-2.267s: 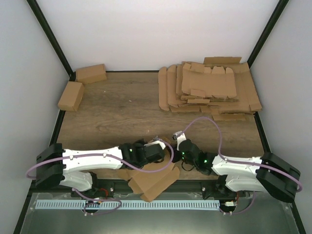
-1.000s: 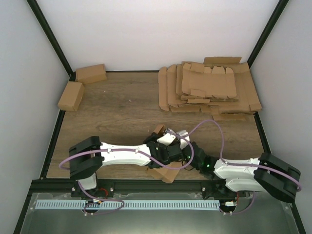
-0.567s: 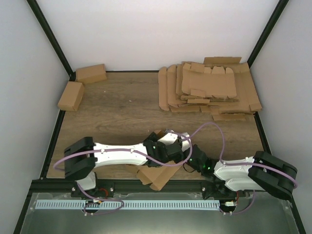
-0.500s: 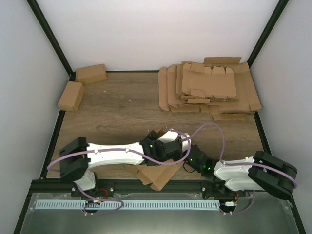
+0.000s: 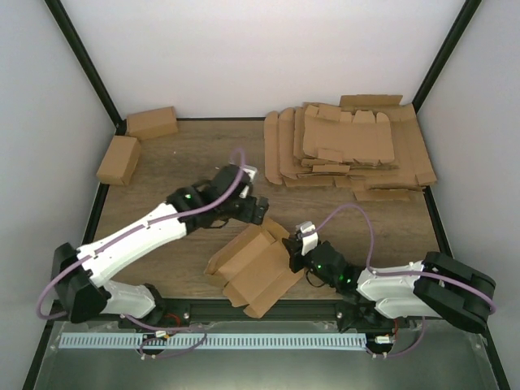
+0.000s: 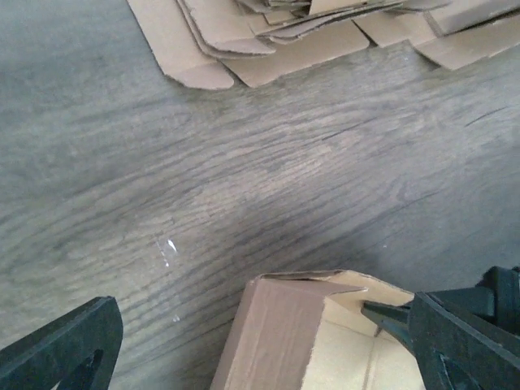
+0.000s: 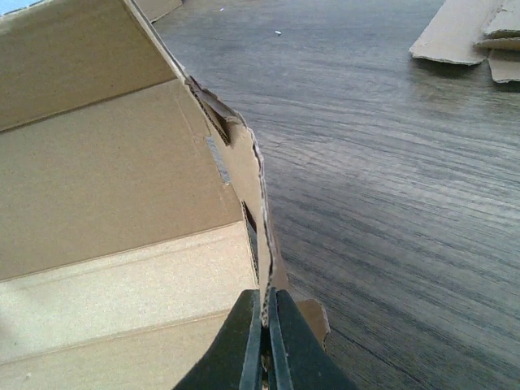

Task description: Fold the paper box

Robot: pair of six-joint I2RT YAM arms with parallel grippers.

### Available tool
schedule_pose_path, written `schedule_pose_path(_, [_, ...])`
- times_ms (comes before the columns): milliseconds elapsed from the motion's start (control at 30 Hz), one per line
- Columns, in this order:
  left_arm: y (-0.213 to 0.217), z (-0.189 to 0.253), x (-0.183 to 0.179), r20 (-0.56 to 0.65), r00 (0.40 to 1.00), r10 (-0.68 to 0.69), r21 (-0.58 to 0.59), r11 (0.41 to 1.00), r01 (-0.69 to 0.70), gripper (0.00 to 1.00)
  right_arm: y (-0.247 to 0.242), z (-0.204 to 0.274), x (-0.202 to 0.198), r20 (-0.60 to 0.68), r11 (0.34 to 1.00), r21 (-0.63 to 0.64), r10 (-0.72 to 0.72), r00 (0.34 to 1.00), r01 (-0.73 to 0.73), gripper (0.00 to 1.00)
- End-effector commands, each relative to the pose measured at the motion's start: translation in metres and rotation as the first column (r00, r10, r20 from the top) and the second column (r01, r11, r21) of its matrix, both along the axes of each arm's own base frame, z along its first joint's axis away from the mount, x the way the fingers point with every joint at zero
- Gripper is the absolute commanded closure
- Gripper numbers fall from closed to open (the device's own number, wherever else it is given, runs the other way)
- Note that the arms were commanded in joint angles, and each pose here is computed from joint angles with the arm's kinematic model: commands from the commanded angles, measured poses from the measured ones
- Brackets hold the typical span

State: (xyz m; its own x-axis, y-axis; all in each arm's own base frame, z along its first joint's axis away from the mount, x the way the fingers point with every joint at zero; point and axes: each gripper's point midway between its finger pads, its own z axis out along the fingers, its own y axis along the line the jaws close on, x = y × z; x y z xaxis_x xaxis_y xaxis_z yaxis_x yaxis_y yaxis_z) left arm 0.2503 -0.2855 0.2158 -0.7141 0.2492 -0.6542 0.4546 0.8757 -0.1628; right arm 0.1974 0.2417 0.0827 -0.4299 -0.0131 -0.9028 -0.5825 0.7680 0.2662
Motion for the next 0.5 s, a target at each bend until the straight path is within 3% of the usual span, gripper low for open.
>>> schedule_pose_path(0, [0.008,0.002,-0.017,-0.155,0.981,-0.115,-0.228,0.971,0.077,0.04,0.005,0.011,0.001,0.042,1.0,0.011,0.007,0.999,-0.007,0.99])
schedule_pose_path(200, [0.061,-0.029,-0.009,-0.22,0.975,-0.034,-0.293,0.955,-0.033,0.17,0.008,0.011,0.0,0.041,1.0,0.008,0.022,0.999,-0.023,0.99])
schedule_pose_path(467, [0.05,-0.075,-0.031,-0.327,0.934,-0.147,-0.358,0.933,0.021,0.33,0.017,0.012,-0.001,0.043,0.998,-0.005,0.059,0.997,-0.059,0.99])
